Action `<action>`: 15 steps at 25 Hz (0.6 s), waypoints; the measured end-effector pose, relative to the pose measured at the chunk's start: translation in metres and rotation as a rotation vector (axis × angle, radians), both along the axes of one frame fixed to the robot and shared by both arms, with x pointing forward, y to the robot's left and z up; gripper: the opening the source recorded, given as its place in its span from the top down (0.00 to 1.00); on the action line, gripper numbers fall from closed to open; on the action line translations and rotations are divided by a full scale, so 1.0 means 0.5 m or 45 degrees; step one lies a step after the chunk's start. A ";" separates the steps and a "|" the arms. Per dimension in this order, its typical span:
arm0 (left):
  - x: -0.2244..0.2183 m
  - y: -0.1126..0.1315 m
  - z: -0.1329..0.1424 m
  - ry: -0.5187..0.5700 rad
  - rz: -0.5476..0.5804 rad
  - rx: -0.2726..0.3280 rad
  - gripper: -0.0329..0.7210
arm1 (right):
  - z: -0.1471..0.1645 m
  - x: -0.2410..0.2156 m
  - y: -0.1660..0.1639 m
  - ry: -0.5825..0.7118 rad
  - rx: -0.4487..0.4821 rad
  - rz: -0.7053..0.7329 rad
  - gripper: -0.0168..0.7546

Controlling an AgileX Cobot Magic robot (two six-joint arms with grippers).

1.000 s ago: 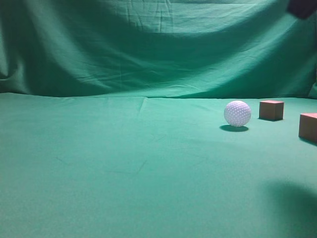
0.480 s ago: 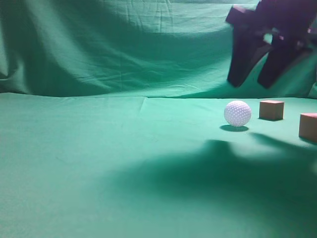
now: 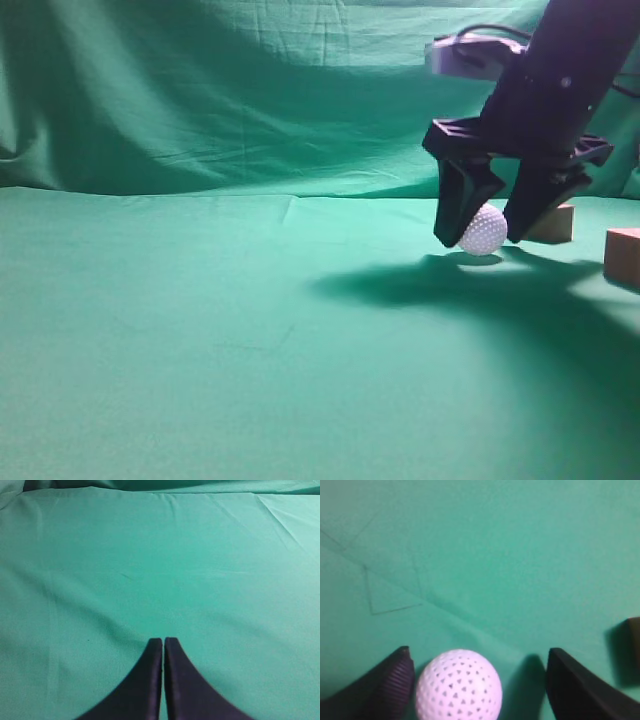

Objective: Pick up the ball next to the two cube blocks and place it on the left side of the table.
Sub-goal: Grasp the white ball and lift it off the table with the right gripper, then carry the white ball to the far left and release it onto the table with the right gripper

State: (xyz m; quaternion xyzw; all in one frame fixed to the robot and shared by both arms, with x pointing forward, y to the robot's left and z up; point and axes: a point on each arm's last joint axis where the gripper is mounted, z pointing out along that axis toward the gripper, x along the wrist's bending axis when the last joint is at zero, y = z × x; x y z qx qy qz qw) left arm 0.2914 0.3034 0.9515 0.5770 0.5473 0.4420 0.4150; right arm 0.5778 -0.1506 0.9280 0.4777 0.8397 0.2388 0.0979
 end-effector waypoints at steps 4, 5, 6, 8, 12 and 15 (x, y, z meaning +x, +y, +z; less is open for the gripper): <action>0.000 0.000 0.000 0.000 0.000 0.000 0.96 | -0.011 0.002 0.001 0.009 -0.003 -0.007 0.54; 0.000 0.000 0.000 0.000 0.000 0.000 0.96 | -0.011 0.003 0.001 0.006 -0.002 -0.008 0.57; 0.000 0.000 0.000 0.000 0.000 0.000 0.96 | -0.010 0.003 0.000 0.001 -0.002 -0.009 0.56; 0.000 0.000 0.000 0.000 0.000 0.000 0.96 | -0.007 0.007 0.004 -0.001 0.004 -0.006 0.56; 0.000 0.000 0.000 0.000 0.000 0.000 0.96 | 0.044 0.028 0.052 0.007 0.138 -0.010 0.56; 0.000 0.000 0.000 0.000 0.000 0.000 0.96 | 0.112 0.036 0.132 -0.088 0.285 0.085 0.56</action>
